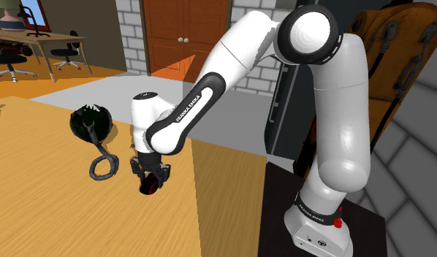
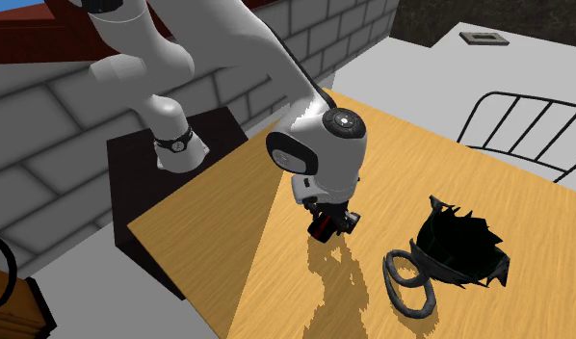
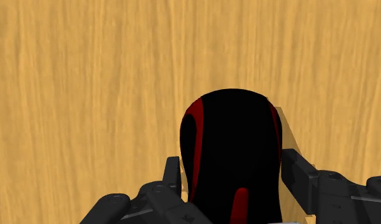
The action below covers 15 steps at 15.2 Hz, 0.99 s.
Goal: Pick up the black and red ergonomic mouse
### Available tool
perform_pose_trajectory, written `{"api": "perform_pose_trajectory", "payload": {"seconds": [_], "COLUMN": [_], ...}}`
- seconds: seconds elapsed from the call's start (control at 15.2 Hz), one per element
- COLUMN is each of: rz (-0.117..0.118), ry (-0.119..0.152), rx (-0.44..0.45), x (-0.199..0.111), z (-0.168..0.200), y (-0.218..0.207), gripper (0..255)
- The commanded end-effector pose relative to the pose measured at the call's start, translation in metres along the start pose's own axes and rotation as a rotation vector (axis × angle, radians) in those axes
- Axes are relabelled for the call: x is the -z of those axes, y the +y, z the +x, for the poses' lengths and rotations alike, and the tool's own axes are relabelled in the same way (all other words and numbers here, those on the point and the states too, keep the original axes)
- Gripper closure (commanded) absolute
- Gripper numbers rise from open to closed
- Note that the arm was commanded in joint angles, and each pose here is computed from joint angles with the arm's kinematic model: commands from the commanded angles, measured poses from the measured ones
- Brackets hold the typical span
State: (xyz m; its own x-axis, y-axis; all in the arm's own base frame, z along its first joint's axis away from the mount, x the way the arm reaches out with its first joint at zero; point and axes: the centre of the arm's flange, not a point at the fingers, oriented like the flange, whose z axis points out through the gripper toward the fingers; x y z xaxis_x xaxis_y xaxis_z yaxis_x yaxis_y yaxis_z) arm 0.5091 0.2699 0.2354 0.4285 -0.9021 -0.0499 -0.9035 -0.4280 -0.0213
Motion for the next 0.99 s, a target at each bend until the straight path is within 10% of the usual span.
{"api": "perform_pose_trajectory", "payload": {"seconds": [0.0,0.92], "rz": [-0.003,-0.003], "ry": [-0.001,-0.001], "rx": [0.0,0.0], "x": [-0.002,0.072], "z": [0.0,-0.004], "y": [0.0,-0.001], "gripper": [255,255]}}
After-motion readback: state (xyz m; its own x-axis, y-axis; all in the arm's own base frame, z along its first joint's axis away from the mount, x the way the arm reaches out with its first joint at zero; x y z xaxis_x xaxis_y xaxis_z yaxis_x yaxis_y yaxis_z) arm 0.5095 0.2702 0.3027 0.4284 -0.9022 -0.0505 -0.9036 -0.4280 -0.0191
